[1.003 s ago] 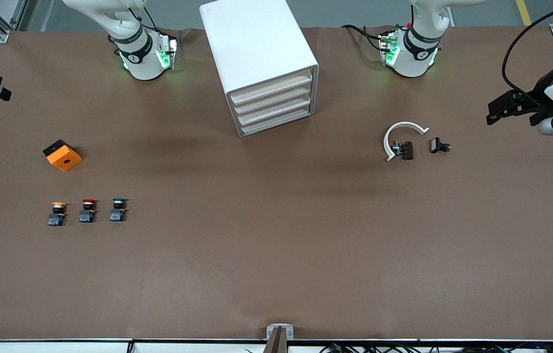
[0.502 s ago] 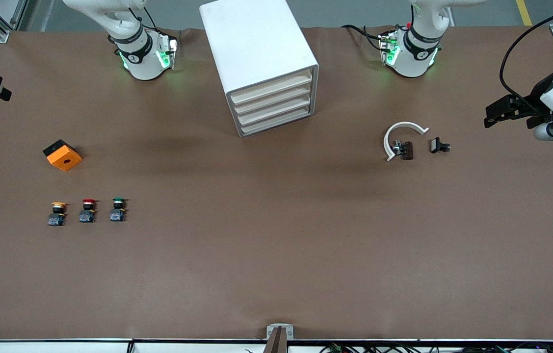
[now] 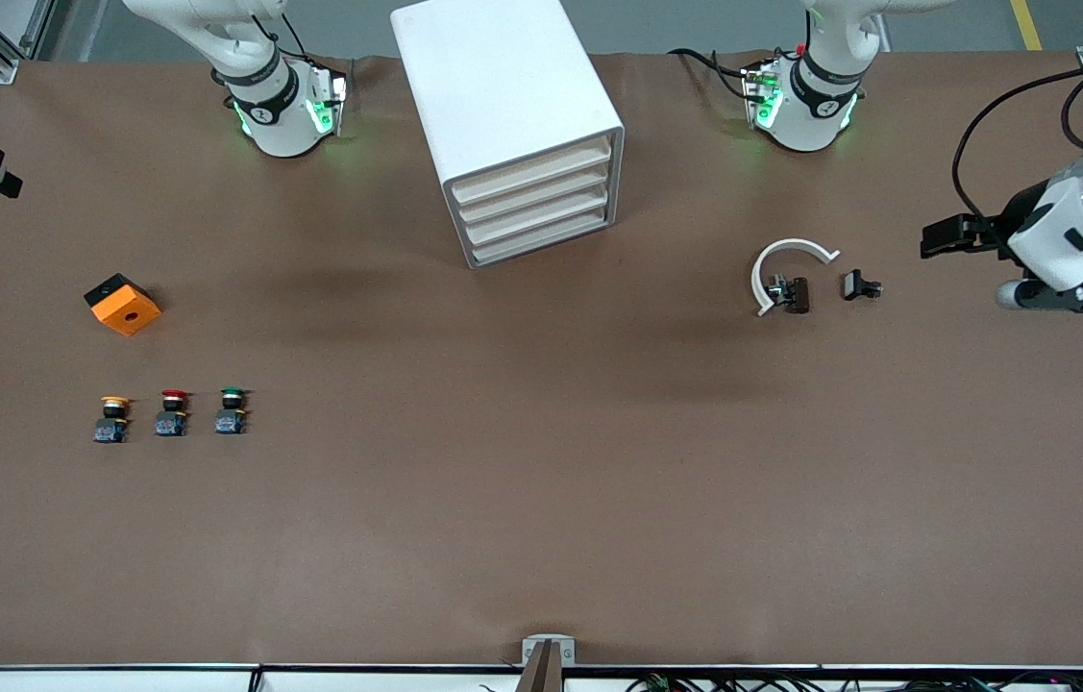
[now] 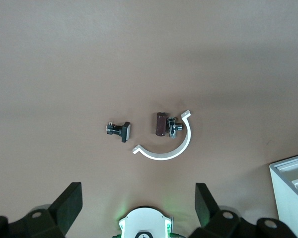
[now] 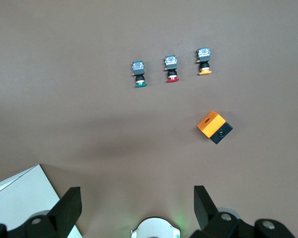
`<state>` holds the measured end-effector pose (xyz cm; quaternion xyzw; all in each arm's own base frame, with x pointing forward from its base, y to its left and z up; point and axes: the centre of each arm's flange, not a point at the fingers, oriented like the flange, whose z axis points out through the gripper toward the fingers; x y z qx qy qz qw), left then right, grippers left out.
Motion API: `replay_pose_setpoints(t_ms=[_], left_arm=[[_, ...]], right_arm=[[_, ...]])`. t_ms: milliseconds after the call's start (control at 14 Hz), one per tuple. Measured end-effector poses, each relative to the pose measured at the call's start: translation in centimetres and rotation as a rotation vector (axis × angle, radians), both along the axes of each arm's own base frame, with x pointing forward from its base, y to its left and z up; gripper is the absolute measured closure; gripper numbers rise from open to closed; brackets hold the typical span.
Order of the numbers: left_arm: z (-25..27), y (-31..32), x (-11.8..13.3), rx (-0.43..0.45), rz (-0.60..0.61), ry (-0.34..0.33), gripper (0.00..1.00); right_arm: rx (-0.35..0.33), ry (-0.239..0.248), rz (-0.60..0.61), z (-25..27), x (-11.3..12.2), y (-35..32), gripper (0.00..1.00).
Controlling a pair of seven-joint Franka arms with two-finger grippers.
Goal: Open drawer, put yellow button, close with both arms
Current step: 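Reach the left gripper toward the front of the white cabinet drawer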
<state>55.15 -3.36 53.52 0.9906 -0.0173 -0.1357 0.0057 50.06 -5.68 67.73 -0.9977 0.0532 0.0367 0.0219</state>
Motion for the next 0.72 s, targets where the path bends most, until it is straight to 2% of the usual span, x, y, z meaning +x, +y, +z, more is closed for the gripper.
replay_pose_setpoints(t_ms=[215,717], left_arm=[[-2.4,-2.4,0.7,0.014,0.004,0.039,0.00],[-6.4,-9.2,1.8,0.062,0.135,0.057,0.00]], right_arm=[[0.000,-0.001,0.000,0.0,0.0,0.0,0.00],[0.000,-0.001,0.000,0.0,0.0,0.0,0.00]])
